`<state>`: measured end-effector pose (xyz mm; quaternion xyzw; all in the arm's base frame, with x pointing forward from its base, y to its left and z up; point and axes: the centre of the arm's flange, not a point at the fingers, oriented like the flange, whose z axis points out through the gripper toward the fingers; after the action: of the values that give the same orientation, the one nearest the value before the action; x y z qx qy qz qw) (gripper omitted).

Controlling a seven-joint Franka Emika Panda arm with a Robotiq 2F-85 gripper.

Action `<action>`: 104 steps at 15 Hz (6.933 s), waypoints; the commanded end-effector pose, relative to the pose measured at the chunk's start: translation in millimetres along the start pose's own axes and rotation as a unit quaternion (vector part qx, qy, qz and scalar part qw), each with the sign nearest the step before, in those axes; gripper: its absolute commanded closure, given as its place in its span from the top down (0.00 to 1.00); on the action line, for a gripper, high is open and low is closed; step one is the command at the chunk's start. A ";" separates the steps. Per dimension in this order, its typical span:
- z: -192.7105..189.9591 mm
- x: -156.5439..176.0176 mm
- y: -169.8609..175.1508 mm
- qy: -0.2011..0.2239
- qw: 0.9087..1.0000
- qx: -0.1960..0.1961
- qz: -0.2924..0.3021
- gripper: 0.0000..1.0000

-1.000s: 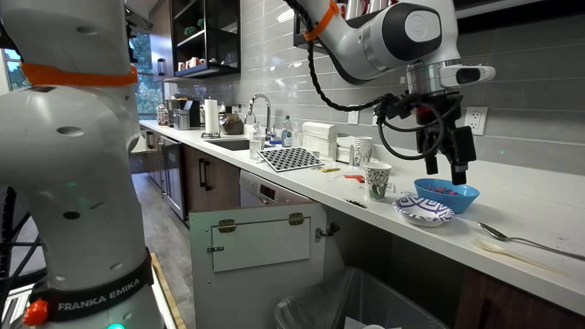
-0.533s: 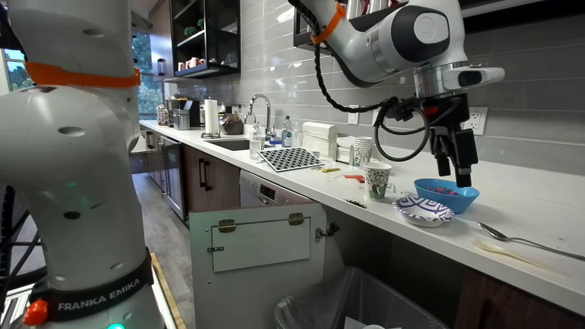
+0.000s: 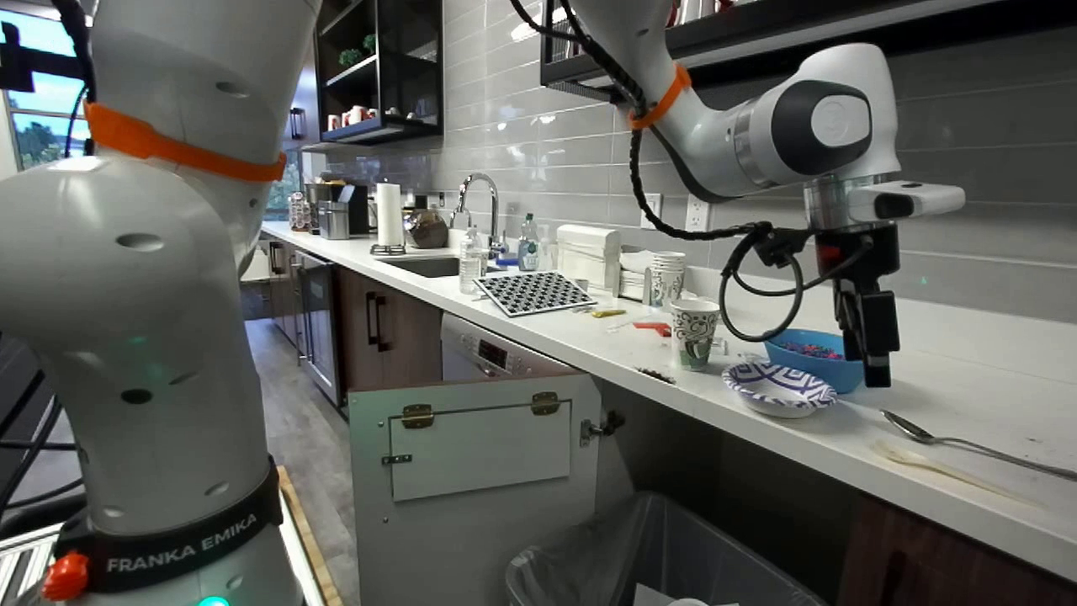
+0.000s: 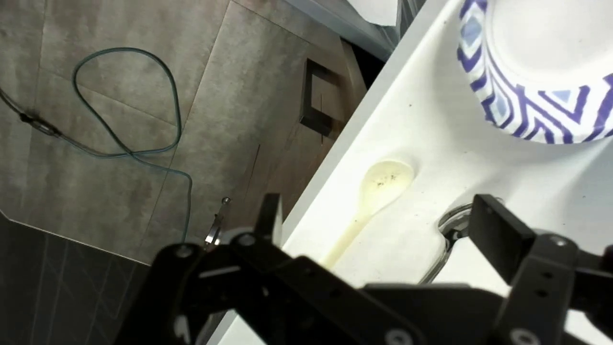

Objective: Use the white spoon to transfer some contents from the blue bowl into the white bowl

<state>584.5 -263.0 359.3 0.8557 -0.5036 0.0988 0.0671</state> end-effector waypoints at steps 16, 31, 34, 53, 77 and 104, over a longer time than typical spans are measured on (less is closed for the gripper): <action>77.9 70.3 7.2 -0.038 0.999 0.006 0.038 1.00; 117.0 90.3 3.1 -0.056 0.996 0.019 0.072 0.79; 120.9 93.9 -0.3 -0.059 0.995 0.028 0.081 0.70; 72.6 106.3 7.0 -0.029 0.993 0.054 0.096 0.03; -49.5 50.4 -85.3 0.050 0.954 0.294 -0.012 0.03; -7.3 -24.5 -162.5 0.292 0.867 0.349 -0.204 0.03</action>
<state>715.2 -167.0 371.9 0.8422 -0.2361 0.4735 -0.1040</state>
